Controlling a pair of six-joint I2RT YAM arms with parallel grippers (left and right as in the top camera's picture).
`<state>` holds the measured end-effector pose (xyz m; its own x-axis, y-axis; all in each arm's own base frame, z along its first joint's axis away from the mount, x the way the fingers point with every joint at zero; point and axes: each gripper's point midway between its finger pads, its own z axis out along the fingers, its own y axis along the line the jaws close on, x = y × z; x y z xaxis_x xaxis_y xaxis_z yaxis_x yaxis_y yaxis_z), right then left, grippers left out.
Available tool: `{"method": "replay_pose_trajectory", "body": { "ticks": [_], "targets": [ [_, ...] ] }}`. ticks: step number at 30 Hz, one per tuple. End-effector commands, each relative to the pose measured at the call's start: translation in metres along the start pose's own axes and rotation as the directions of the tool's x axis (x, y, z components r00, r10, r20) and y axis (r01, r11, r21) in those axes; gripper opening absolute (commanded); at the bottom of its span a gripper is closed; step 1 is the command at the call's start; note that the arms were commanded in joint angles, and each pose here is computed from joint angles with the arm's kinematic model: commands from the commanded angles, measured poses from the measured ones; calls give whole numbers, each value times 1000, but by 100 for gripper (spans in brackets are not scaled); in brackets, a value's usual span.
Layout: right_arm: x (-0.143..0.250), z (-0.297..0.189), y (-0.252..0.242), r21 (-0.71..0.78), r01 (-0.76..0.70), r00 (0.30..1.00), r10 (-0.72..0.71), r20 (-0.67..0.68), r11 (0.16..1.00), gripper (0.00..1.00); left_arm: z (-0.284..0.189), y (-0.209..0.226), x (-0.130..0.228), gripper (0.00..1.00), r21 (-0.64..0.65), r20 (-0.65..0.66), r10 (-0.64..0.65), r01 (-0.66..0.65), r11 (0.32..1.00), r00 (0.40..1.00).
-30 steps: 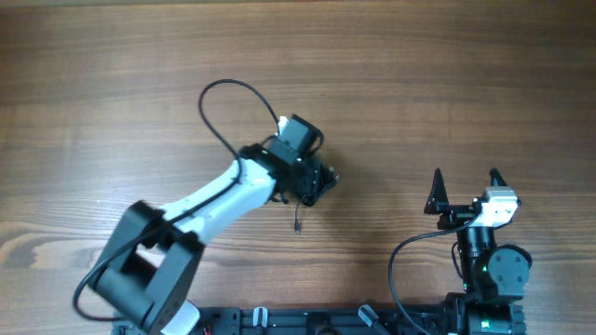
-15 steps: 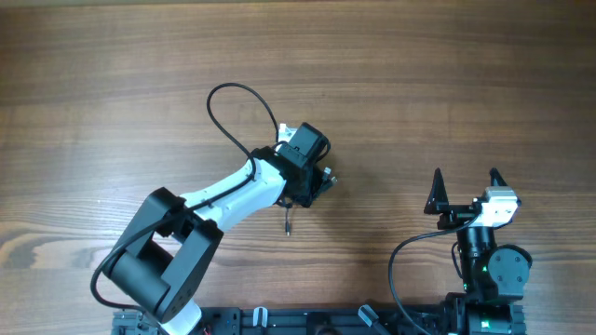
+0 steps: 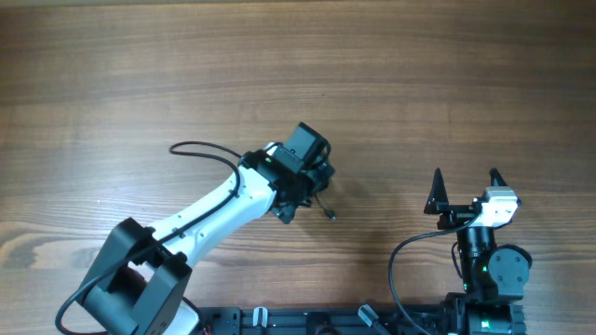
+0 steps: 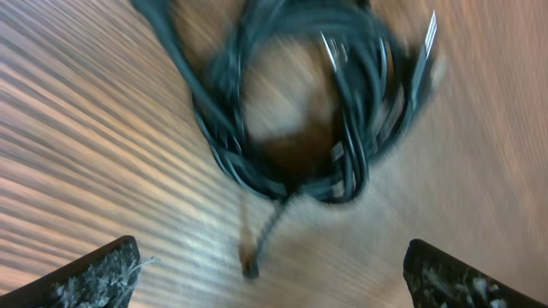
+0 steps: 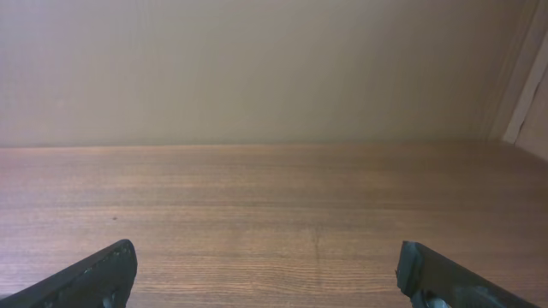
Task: Untangle cables
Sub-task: 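Reach the left gripper forward and down onto the black cable bundle, then close the left gripper on the cable bundle and lift it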
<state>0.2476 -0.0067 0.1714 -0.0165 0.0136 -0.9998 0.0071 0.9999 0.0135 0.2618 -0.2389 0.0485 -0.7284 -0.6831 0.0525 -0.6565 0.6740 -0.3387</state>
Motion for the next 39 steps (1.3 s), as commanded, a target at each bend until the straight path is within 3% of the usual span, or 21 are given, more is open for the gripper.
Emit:
{"method": "replay_pose_trajectory", "body": {
  "ticks": [1, 2, 3, 5, 6, 8, 11, 14, 19, 26, 27, 31, 33, 36, 38, 39],
  "targets": [
    [-1, 0, -1, 9, 13, 1000, -13, 6, 1000, 100, -18, -36, 4, 100, 162, 15, 381, -378, 911, 924],
    [-1, 0, -1, 10, 13, 1000, -13, 6, 1000, 100, -31, -49, -3, 100, 195, 88, 539, -545, 816, 838],
    [-1, 0, -1, 9, 13, 1000, -13, 6, 1000, 100, -39, -56, -10, 100, 194, 142, 624, -640, 743, 768],
    [-1, 0, -1, 9, 12, 1000, -12, 6, 1000, 100, -55, -66, -28, 100, 119, 267, 774, -817, 564, 574],
    [-1, 0, -1, 10, 13, 1000, -13, 6, 1000, 100, -56, -67, -33, 100, 84, 291, 801, -848, 523, 523],
    [-1, 0, -1, 10, 13, 1000, -13, 6, 1000, 100, -58, -65, -50, 100, -55, 327, 874, -916, 398, 360],
    [-1, 0, -1, 9, 12, 1000, -12, 6, 1000, 100, -52, -61, -55, 100, -158, 286, 948, -969, 189, 139],
    [-1, 0, -1, 9, 13, 1000, -13, 6, 1000, 100, -42, -58, -56, 99, -194, 235, 972, -980, 52, 5],
    [-1, 0, -1, 9, 13, 1000, -13, 6, 1000, 100, -20, -46, -67, 96, -201, 164, 986, -979, 35, 2],
    [-1, 0, -1, 10, 13, 1000, -13, 6, 1000, 100, -5, -26, -104, 99, -222, 115, 989, -968, 120, 96],
    [-1, 0, -1, 9, 13, 1000, -13, 6, 1000, 100, -5, -25, -104, 96, -206, 112, 990, -973, 105, 83],
    [-1, 0, -1, 9, 13, 1000, -13, 6, 1000, 100, 6, -23, -87, 84, -105, 83, 994, -993, -57, -66],
    [-1, 0, -1, 9, 13, 1000, -13, 6, 1000, 100, 17, -21, -86, 92, -94, 67, 992, -990, -101, -107],
    [-1, 0, -1, 10, 13, 1000, -13, 6, 1000, 100, 37, -16, -88, 91, -87, 33, 978, -976, -200, -204],
    [-1, 0, -1, 9, 13, 1000, -13, 6, 1000, 100, 47, -22, -90, 81, -94, 51, 973, -971, -218, -223],
    [-1, 0, -1, 10, 13, 1000, -13, 6, 1000, 100, 50, -28, -93, 66, -106, 72, 971, -970, -219, -227]
  ]
}}
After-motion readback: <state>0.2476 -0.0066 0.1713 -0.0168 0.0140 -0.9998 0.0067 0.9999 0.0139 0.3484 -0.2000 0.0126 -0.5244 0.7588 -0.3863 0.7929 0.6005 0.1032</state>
